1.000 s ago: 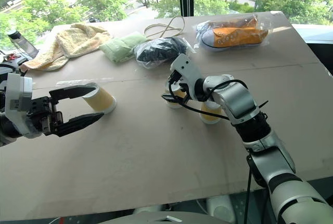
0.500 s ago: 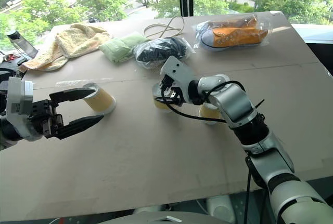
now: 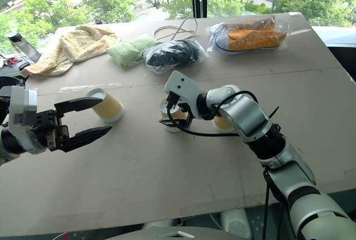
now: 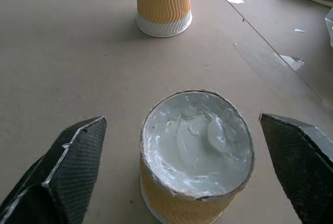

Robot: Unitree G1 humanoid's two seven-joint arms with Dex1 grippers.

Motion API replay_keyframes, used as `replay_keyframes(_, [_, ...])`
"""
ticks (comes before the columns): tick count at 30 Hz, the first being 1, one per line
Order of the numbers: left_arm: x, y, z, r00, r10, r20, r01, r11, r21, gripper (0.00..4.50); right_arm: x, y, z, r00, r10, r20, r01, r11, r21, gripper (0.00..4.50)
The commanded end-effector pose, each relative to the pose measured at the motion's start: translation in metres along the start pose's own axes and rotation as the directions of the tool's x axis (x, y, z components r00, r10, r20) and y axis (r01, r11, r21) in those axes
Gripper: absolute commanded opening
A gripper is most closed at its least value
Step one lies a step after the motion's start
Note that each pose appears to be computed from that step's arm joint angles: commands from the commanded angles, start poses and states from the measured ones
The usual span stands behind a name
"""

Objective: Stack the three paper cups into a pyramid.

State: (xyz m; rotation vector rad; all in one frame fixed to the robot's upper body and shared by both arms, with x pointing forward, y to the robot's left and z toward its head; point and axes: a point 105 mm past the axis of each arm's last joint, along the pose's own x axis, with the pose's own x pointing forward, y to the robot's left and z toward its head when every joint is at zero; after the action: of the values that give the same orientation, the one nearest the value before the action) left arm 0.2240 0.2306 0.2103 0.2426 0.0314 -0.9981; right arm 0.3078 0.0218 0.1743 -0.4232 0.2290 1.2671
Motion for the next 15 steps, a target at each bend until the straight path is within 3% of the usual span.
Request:
replay_keyframes(1, [0.006,-0.008,0.014,0.998,-0.059,0.036,0.058,0.997,0.041,4.50,-0.034,-0.014,0.027,0.994,-0.074,0.082,0.077,0.996,-0.037,4.44])
replay_keyframes(8, [0.033,-0.020,0.024,0.978,-0.202,0.042,0.200,0.978,0.055,4.50,-0.097,-0.024,0.015,0.973,-0.180,0.148,0.185,0.982,-0.023,4.44])
replay_keyframes(15, [0.052,-0.026,0.023,0.945,-0.326,0.002,0.325,0.942,0.078,4.50,-0.136,-0.025,-0.038,0.926,-0.352,0.138,0.340,0.934,0.108,4.44])
